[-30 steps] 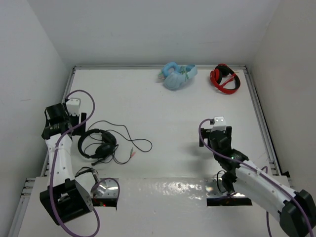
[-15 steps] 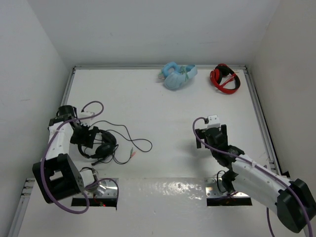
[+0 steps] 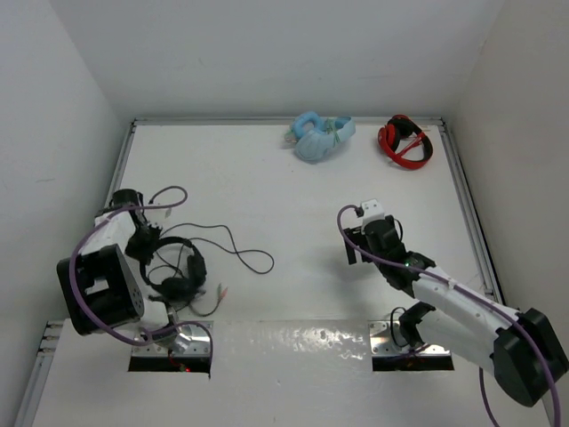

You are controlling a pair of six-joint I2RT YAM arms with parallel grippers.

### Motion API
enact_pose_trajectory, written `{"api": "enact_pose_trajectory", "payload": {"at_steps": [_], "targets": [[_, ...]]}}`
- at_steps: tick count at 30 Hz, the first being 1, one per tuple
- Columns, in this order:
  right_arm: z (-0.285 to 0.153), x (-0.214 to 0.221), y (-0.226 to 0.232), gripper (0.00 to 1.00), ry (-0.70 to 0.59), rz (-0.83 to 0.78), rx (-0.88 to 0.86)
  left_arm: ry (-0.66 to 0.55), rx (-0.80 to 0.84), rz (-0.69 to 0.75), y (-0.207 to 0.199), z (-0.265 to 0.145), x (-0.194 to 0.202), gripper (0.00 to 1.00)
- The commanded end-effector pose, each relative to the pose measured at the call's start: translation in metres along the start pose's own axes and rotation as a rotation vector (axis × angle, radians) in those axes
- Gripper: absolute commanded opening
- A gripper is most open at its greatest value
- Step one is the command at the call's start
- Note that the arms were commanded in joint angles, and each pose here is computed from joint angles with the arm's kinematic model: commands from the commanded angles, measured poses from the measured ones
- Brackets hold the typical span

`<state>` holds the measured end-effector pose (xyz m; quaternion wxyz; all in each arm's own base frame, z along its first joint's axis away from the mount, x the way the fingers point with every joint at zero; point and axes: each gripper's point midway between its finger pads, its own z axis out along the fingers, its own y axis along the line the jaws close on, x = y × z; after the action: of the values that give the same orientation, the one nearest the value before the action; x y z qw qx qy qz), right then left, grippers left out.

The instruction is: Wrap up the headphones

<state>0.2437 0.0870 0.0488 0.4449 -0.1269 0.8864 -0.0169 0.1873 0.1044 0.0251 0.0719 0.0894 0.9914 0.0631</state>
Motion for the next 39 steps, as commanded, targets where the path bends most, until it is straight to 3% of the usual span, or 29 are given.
{"api": "enact_pose_trajectory", "payload": {"at_steps": [1, 5, 6, 7, 11, 18, 20, 23, 27, 30, 33, 34, 39], "targets": [[0.001, -0.034, 0.027, 0.87, -0.063, -0.033, -0.141, -0.189, 0.128, 0.091, -0.012, -0.033, -0.046, 0.00], [-0.001, -0.052, 0.065, 0.86, -0.059, -0.151, -0.356, -0.387, 0.271, 0.097, -0.024, -0.081, -0.102, 0.00], [-0.005, -0.076, 0.073, 0.86, -0.098, -0.156, -0.397, -0.487, 0.331, 0.081, -0.027, -0.108, -0.132, 0.00], [-0.003, -0.081, 0.080, 0.86, -0.084, -0.165, -0.424, -0.521, 0.365, 0.066, -0.030, -0.121, -0.143, 0.00], [-0.013, -0.162, 0.090, 0.86, -0.235, -0.166, -0.455, -0.664, 0.481, -0.021, -0.041, -0.178, -0.202, 0.00], [-0.040, -0.261, 0.099, 0.92, -0.450, -0.188, -0.492, -0.856, 0.639, -0.437, -0.027, -0.258, -0.285, 0.00], [-0.048, -0.285, 0.103, 0.92, -0.501, -0.186, -0.512, -0.934, 0.664, -0.456, -0.024, -0.284, -0.307, 0.00], [-0.047, -0.307, 0.116, 0.93, -0.555, -0.193, -0.560, -0.952, 0.646, -0.546, -0.023, -0.306, -0.331, 0.00], [-0.036, -0.319, 0.153, 0.92, -0.603, -0.178, -0.686, -0.923, 0.651, -0.643, -0.034, -0.305, -0.353, 0.00], [-0.027, -0.326, 0.198, 0.89, -0.645, -0.213, -0.772, -0.906, 0.620, -0.698, -0.042, -0.299, -0.366, 0.00], [-0.014, -0.330, 0.243, 0.94, -0.683, -0.243, -0.825, -0.906, 0.584, -0.726, -0.038, -0.297, -0.376, 0.00], [-0.016, -0.339, 0.253, 0.94, -0.730, -0.209, -0.843, -0.922, 0.578, -0.733, -0.035, -0.303, -0.379, 0.00], [0.043, -0.356, 0.274, 0.94, -0.722, 0.028, -0.792, -0.892, 0.546, -0.769, -0.036, -0.292, -0.386, 0.00]]}}
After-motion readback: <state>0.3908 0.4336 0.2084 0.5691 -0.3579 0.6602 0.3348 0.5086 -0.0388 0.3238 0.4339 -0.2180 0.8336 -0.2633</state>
